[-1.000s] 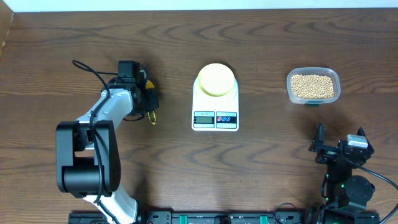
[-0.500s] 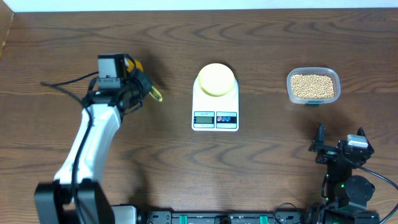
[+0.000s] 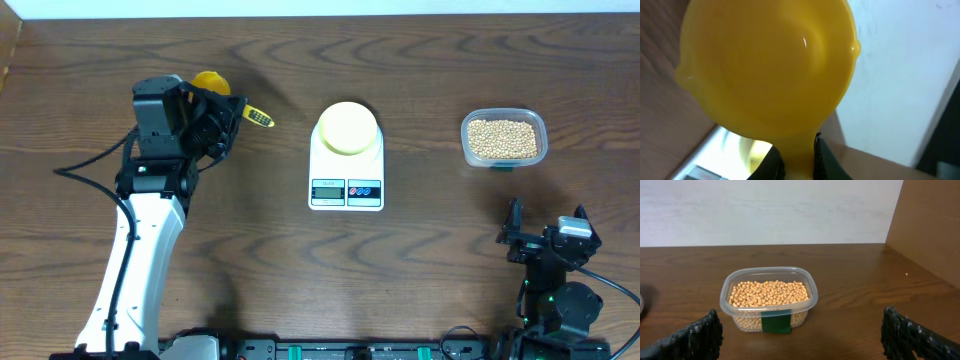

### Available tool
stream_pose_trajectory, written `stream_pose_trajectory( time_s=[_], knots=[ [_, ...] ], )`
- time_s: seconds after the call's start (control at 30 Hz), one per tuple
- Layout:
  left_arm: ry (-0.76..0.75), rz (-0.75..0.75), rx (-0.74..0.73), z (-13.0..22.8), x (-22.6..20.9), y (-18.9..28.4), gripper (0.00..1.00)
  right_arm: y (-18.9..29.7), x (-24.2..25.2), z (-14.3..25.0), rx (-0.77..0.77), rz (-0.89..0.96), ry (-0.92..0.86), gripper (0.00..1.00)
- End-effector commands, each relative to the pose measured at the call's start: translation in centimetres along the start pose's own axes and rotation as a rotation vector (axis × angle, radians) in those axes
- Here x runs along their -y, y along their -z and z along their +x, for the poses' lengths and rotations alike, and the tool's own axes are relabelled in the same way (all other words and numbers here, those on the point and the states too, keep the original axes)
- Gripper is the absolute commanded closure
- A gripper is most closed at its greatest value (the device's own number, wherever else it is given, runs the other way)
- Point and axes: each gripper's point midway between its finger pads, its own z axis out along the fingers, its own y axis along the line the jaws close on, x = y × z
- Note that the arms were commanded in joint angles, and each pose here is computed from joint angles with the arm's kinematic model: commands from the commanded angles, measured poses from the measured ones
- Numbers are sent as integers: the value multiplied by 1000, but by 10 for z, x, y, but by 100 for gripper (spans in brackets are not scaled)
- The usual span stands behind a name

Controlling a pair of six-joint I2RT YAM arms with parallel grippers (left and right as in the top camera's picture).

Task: Scoop item into bowl and weigh 50g on scale
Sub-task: 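Raise the held scoop and swing it toward the right, then move the right gripper up toward the scoop held by the left gripper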

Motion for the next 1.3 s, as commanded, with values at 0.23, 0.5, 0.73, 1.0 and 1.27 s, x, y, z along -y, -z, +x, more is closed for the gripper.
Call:
stream_pose_trajectory(
  time_s=[0.23, 0.5, 0.73, 1.0, 1.27],
  knots=[
    [105, 31, -62, 10, 6, 3, 93, 0, 10, 3, -12, 60, 6, 1],
    [78, 34, -70, 12, 7, 3, 92, 1, -11, -17, 70, -65, -31, 1],
    [-53, 92, -130, 22, 18, 5, 93, 16, -56, -55, 223, -340, -27, 1],
    [-114, 171, -156, 26, 36, 8, 92, 34, -59, -119, 306, -390, -133, 1],
    [-85, 187, -152, 24, 41, 8, 93, 24, -83, -198, 231, -584, -157, 1]
  ],
)
